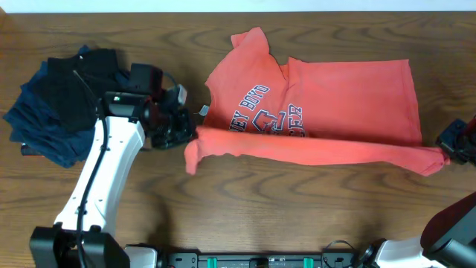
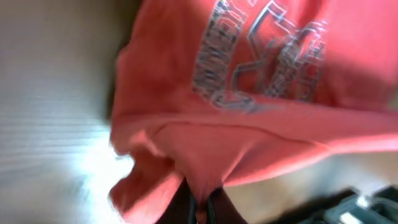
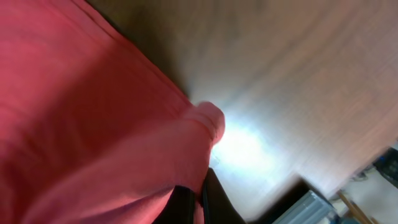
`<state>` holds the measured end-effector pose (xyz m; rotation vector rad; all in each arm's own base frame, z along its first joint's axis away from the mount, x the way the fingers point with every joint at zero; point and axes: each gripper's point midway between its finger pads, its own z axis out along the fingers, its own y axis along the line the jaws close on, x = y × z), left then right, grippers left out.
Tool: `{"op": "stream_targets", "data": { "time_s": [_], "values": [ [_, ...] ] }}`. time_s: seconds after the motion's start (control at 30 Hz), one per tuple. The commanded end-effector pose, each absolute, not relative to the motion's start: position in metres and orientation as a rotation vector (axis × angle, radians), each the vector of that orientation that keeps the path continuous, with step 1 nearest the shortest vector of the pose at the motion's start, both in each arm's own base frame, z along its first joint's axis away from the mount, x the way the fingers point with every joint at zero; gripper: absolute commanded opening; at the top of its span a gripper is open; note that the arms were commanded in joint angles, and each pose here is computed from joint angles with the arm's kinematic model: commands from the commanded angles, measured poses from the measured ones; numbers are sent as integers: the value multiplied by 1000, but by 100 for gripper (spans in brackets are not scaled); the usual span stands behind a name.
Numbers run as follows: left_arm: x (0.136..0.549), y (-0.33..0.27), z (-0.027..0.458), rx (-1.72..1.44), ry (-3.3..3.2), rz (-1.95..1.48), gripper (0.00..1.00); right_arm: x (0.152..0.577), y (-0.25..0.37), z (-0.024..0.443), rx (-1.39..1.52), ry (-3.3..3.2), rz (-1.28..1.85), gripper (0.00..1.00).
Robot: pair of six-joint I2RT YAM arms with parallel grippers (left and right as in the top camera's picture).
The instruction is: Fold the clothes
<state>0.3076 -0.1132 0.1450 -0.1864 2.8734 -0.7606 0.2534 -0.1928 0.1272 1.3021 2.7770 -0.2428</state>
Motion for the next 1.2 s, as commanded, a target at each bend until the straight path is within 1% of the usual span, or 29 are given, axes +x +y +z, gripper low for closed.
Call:
{"op": "stream_targets", "data": {
  "time_s": [0.0, 0.23, 0.43, 0.53, 0.57, 0.63, 0.67, 0.73, 0.77, 0.8, 0.87, 0.97, 1.07, 1.17],
  "values": [
    [322, -132, 143, -217, 2847, -879, 6, 265, -196, 115, 1278, 2785, -209, 1],
    [352, -149, 114, -170, 2823, -882, 6, 292, -195, 87, 1219, 2812, -202, 1],
    [382, -150, 90, -154, 2773, -848, 6, 311, -193, 67, 1170, 2821, -202, 3],
    [400, -149, 90, -136, 2708, -819, 7, 326, -201, 69, 1150, 2757, -208, 9],
    [406, -148, 93, -131, 2684, -815, 15, 330, -204, 72, 1146, 2734, -210, 12],
    [414, -146, 101, -127, 2641, -815, 54, 335, -208, 80, 1140, 2693, -214, 20],
    [415, -143, 106, -133, 2630, -815, 73, 336, -210, 84, 1137, 2680, -216, 26],
    [412, -137, 113, -151, 2631, -810, 90, 333, -210, 93, 1137, 2667, -218, 53],
    [406, -132, 115, -171, 2647, -805, 93, 330, -209, 96, 1139, 2668, -219, 61],
    [400, -127, 116, -194, 2672, -800, 93, 326, -207, 99, 1141, 2680, -218, 64],
    [379, -117, 113, -235, 2750, -779, 93, 313, -200, 99, 1146, 2734, -214, 62],
    [347, -99, 95, -324, 2910, -641, 93, 292, -187, 90, 1174, 2832, -201, 54],
    [327, -87, 72, -349, 2997, -500, 93, 281, -177, 73, 1188, 2879, -180, 52],
    [314, -90, 53, -326, 3046, -483, 91, 273, -169, 51, 1190, 2901, -159, 52]
  ]
}}
